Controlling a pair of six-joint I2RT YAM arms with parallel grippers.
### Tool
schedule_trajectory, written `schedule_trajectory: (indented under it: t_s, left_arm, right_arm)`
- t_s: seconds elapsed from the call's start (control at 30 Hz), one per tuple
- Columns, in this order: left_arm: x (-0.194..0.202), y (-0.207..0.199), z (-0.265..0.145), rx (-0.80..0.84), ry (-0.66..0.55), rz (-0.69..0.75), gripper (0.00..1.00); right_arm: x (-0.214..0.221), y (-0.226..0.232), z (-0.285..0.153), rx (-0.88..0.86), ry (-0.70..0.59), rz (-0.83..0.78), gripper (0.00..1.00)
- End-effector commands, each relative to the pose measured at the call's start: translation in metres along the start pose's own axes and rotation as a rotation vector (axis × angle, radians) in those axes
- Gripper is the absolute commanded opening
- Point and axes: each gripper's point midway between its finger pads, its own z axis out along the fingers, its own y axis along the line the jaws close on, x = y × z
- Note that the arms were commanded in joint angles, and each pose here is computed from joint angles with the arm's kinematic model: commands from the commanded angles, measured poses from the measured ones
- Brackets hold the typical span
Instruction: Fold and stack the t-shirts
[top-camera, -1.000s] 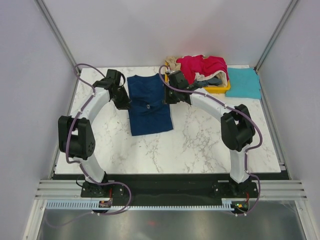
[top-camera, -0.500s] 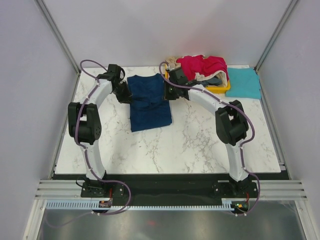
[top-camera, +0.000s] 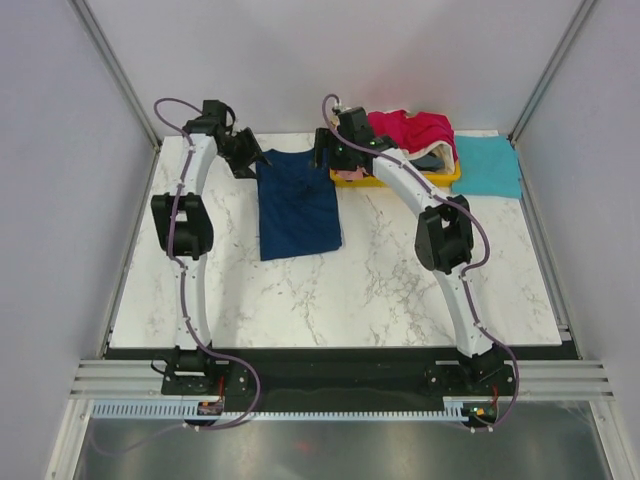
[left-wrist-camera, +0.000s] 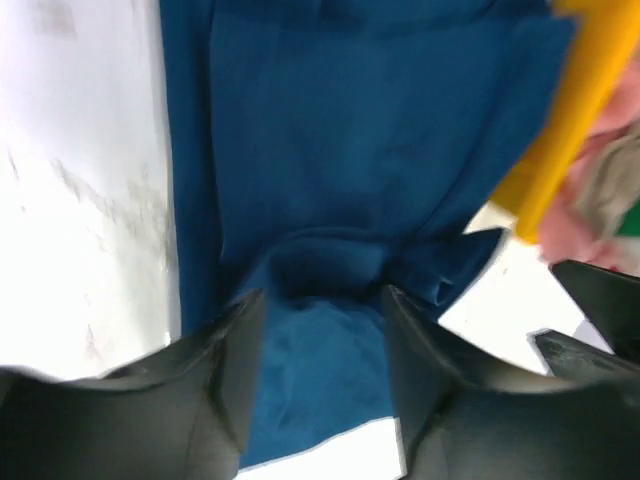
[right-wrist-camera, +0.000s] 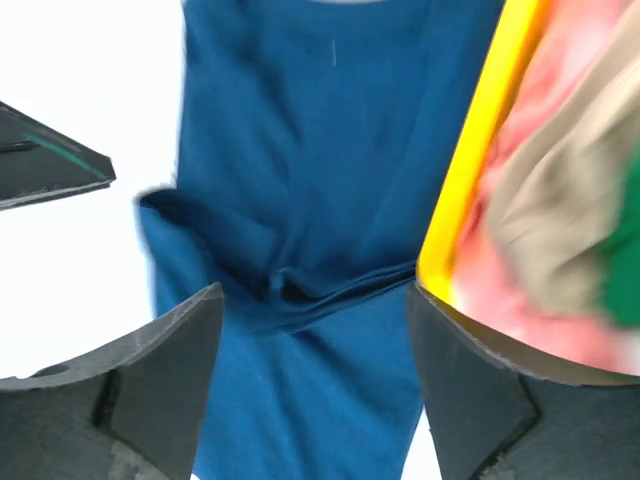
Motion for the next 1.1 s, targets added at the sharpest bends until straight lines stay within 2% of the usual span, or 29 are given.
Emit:
schedule_trajectory:
  t_s: [0.0, 0.07, 0.1, 0.23, 0.3, 0.33, 0.37, 0.4, 0.43, 0.47, 0.5, 0.53, 0.6, 0.63, 0.73, 0.9, 0.97, 1.0, 1.07]
  left_arm:
    - [-0.031, -0.024, -0.045, 0.205, -0.002, -0.076, 0.66]
    - [-0.041, -0.032, -0.067, 0.224, -0.062, -0.035, 0.8]
    - [-0.041, -0.033, -0.074, 0.215, -0.078, -0.022, 0.84]
    - [-0.02, -0.017, -0.091, 0.123, -0.082, -0.018, 0.84]
    - [0.003, 0.0, -0.096, 0.061, -0.076, -0.028, 0.83]
    - [0.033, 0.021, -0.083, 0.022, -0.008, -0.07, 0.83]
    - [0.043, 0.023, -0.083, 0.026, -0.013, -0.071, 0.83]
    - [0.041, 0.01, -0.104, 0.073, -0.099, -0.036, 0.83]
    - [0.072, 0.028, -0.088, 0.05, -0.042, -0.076, 0.83]
    - [0.08, 0.03, -0.089, 0.055, -0.053, -0.071, 0.82]
    - [0.081, 0.023, -0.101, 0.071, -0.114, -0.043, 0.82]
    - [0.106, 0.039, -0.089, 0.042, -0.07, -0.076, 0.82]
    - [0.115, 0.044, -0.086, 0.049, -0.099, -0.068, 0.82]
    - [0.13, 0.054, -0.082, 0.036, -0.087, -0.097, 0.82]
    - [0.144, 0.065, -0.072, 0.035, -0.1, -0.125, 0.8]
    - [0.172, 0.064, -0.051, 0.016, -0.073, -0.104, 0.79]
    - [0.176, 0.066, -0.046, 0.017, -0.076, -0.109, 0.79]
    - [0.177, 0.068, -0.044, 0.015, -0.075, -0.112, 0.79]
    - [0.18, 0.072, -0.04, 0.005, -0.074, -0.118, 0.78]
  right_arm:
    - [-0.071, 0.01, -0.041, -0.04, -0.146, 0.014, 0.82]
    - [-0.078, 0.011, -0.062, -0.033, -0.168, 0.013, 0.83]
    - [-0.08, 0.011, -0.068, -0.032, -0.182, 0.003, 0.83]
    - [-0.04, 0.004, -0.083, -0.036, -0.126, 0.026, 0.84]
    - [-0.004, 0.0, -0.088, -0.062, -0.069, 0.047, 0.85]
    - [0.027, -0.007, -0.09, -0.057, -0.018, 0.071, 0.85]
    - [0.043, 0.0, -0.092, -0.094, 0.01, 0.067, 0.85]
    - [0.052, 0.002, -0.092, -0.112, 0.013, 0.065, 0.85]
    - [0.078, -0.004, -0.093, -0.105, 0.06, 0.078, 0.85]
    - [0.09, 0.002, -0.094, -0.131, 0.078, 0.072, 0.85]
    - [0.101, 0.002, -0.094, -0.137, 0.096, 0.076, 0.85]
    - [0.123, -0.005, -0.094, -0.129, 0.135, 0.087, 0.84]
    - [0.137, -0.003, -0.093, -0.153, 0.144, 0.095, 0.83]
    - [0.151, -0.01, -0.092, -0.142, 0.167, 0.106, 0.81]
    - [0.166, -0.015, -0.081, -0.147, 0.195, 0.119, 0.71]
    - [0.177, -0.018, -0.067, -0.157, 0.205, 0.129, 0.61]
    - [0.184, -0.022, -0.062, -0.152, 0.217, 0.137, 0.53]
    - [0.186, -0.023, -0.061, -0.151, 0.222, 0.139, 0.42]
    - [0.19, -0.025, -0.061, -0.15, 0.23, 0.14, 0.3]
